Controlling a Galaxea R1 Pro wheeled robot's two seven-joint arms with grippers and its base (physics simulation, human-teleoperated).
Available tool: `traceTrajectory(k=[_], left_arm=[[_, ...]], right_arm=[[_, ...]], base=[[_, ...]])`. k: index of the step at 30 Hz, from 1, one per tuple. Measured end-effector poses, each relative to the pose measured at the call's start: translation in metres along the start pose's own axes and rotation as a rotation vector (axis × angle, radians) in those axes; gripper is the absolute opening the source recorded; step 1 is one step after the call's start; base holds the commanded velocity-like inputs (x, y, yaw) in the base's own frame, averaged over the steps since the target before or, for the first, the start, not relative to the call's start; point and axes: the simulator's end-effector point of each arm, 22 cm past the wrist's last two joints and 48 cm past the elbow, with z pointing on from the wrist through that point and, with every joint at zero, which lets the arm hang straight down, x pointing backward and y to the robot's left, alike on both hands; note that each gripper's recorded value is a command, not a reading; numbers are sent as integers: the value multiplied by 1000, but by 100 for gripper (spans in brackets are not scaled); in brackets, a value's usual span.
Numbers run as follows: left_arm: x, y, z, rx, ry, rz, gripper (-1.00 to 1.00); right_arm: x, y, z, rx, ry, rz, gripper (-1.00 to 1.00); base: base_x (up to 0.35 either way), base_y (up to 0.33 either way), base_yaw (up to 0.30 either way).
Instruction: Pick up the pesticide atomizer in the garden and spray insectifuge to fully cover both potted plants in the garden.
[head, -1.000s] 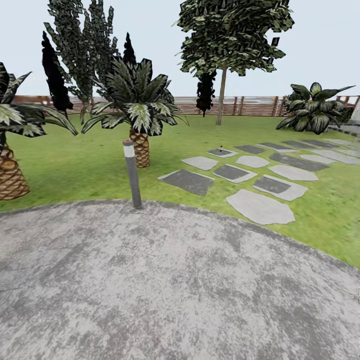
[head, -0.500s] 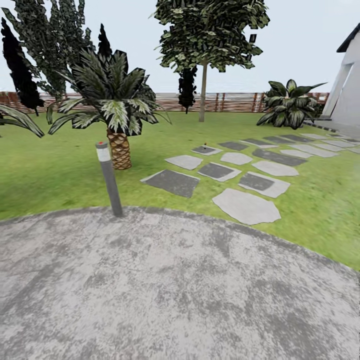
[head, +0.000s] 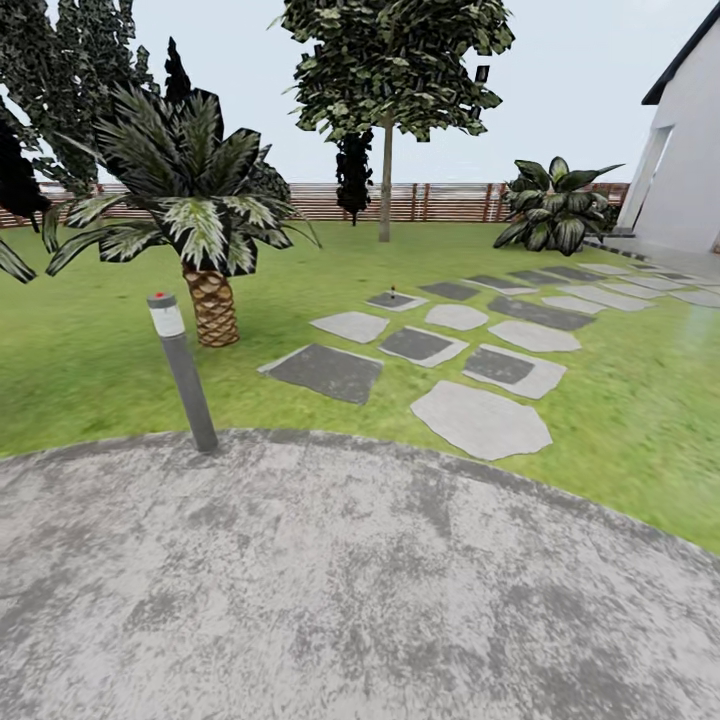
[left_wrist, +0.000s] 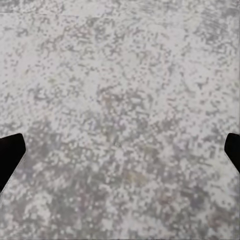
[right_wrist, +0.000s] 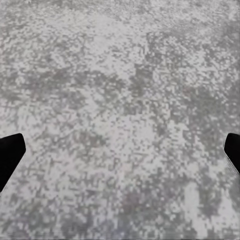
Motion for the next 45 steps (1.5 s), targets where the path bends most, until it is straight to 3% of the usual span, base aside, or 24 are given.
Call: traceTrajectory(k=[19,37,39,40,45], left_arm=[[-6,0,0,0,-31,-2,100],[-7,0,-1,-1,-35,-3,100],[-8,1,-1,-2,-42,-4,100],[-24,2,-1,-4,-110,-5,100],[-28,2,-2,-6,-129,-8,100]], right_arm=[[0,-1,0,2,0,0,100],[0,-1,0,2,2,1,100],[0,-1,0,2,2,1,100],[0,-1,0,2,2,1,100],[0,0,0,2,1,0,100]], base=[[337,0,-2],[337,0,-168],[337,0,-5],[337,0,-1],[337,0,0]])
